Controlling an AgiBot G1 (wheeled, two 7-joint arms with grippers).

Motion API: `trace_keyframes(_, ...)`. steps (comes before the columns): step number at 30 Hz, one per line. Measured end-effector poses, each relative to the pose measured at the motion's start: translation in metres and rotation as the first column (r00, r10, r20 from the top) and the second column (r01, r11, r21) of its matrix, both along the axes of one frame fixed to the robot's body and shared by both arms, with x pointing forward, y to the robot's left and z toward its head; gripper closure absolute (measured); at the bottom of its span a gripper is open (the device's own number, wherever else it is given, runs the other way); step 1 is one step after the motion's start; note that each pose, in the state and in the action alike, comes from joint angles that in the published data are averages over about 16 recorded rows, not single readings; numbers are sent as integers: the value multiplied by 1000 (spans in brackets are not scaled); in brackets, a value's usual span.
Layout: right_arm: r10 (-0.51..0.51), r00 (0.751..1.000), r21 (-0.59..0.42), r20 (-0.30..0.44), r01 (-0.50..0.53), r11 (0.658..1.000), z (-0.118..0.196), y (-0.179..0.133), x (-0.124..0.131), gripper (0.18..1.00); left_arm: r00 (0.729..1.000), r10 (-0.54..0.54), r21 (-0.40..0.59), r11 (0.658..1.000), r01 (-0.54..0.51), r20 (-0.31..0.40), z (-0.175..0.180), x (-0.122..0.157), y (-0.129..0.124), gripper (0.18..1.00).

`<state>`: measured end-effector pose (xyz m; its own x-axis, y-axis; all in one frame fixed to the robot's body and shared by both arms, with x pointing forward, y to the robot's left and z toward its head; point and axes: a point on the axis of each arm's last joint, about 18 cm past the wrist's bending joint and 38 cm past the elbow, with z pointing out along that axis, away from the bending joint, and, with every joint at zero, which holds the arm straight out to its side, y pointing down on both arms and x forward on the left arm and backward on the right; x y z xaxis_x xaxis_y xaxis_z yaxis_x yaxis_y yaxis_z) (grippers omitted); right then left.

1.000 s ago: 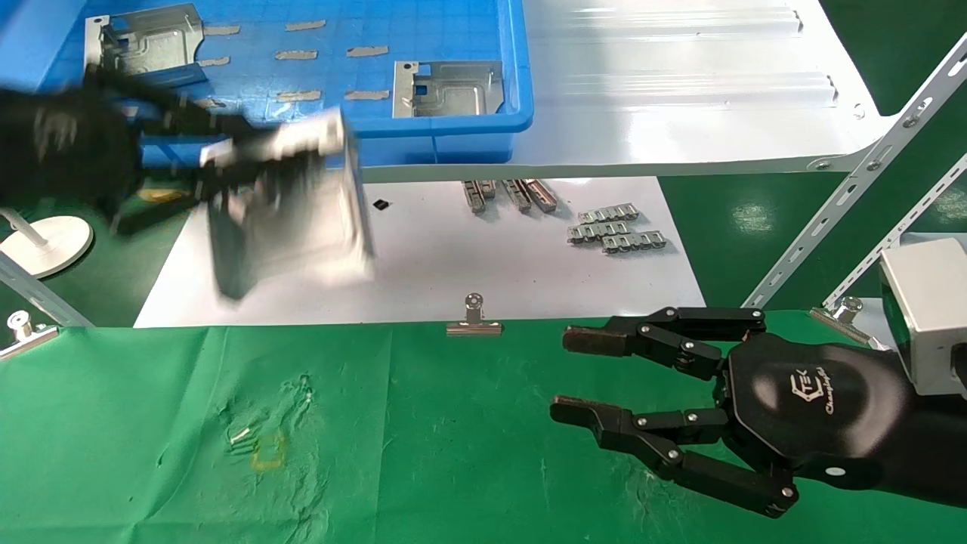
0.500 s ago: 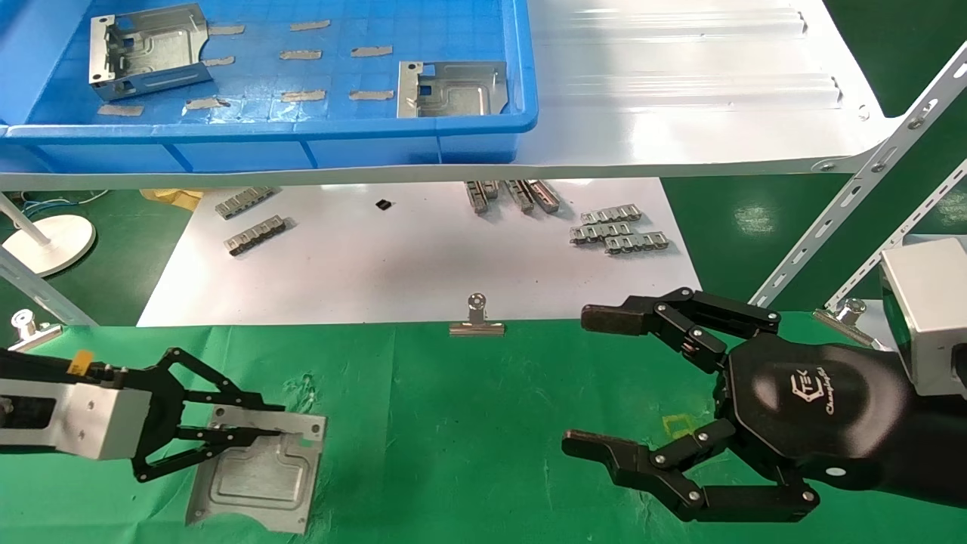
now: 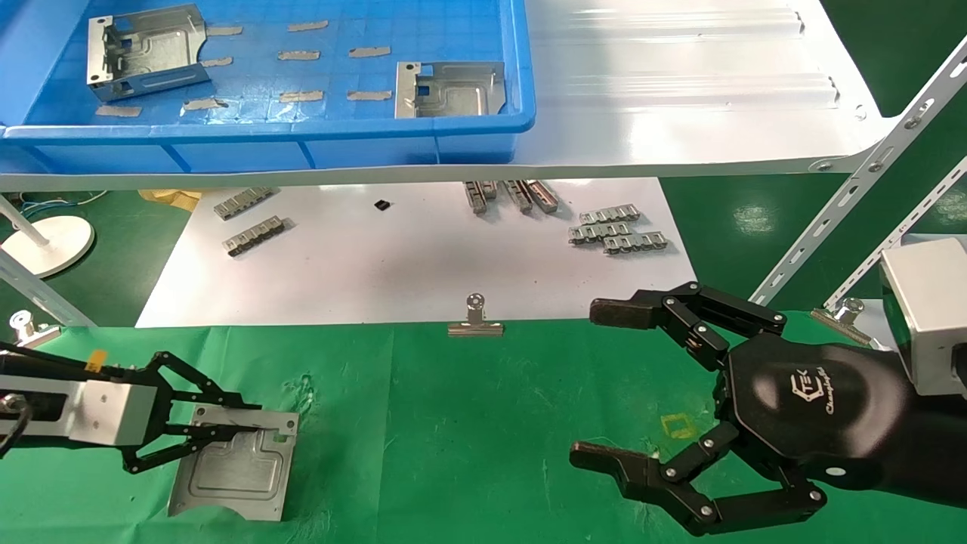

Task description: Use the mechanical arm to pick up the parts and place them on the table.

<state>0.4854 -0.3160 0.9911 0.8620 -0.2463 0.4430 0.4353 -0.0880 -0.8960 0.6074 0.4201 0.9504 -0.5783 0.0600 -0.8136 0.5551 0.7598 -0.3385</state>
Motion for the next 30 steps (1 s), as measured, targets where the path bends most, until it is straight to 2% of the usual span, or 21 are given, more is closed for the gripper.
trace_keyframes(9, 0, 1000, 0, 0, 0, 1000, 0, 0, 0, 180, 1000, 9, -65, 998, -8, 17, 4, 6, -4, 877)
trace_keyframes(16, 0, 1000, 0, 0, 0, 1000, 0, 0, 0, 179, 999, 23, -189, 982, -18, 23, 19, 5, -6, 802)
trace_keyframes(21, 0, 1000, 0, 0, 0, 1000, 0, 0, 0, 179, 999, 33, -312, 950, -32, -3, 31, 0, -7, 718)
trace_keyframes(26, 0, 1000, 0, 0, 0, 1000, 0, 0, 0, 179, 998, 31, -440, 897, -48, -45, 42, -4, -9, 617)
trace_keyframes(30, 0, 1000, 0, 0, 0, 1000, 0, 0, 0, 179, 997, 23, -505, 861, -57, -74, 46, -6, -10, 532)
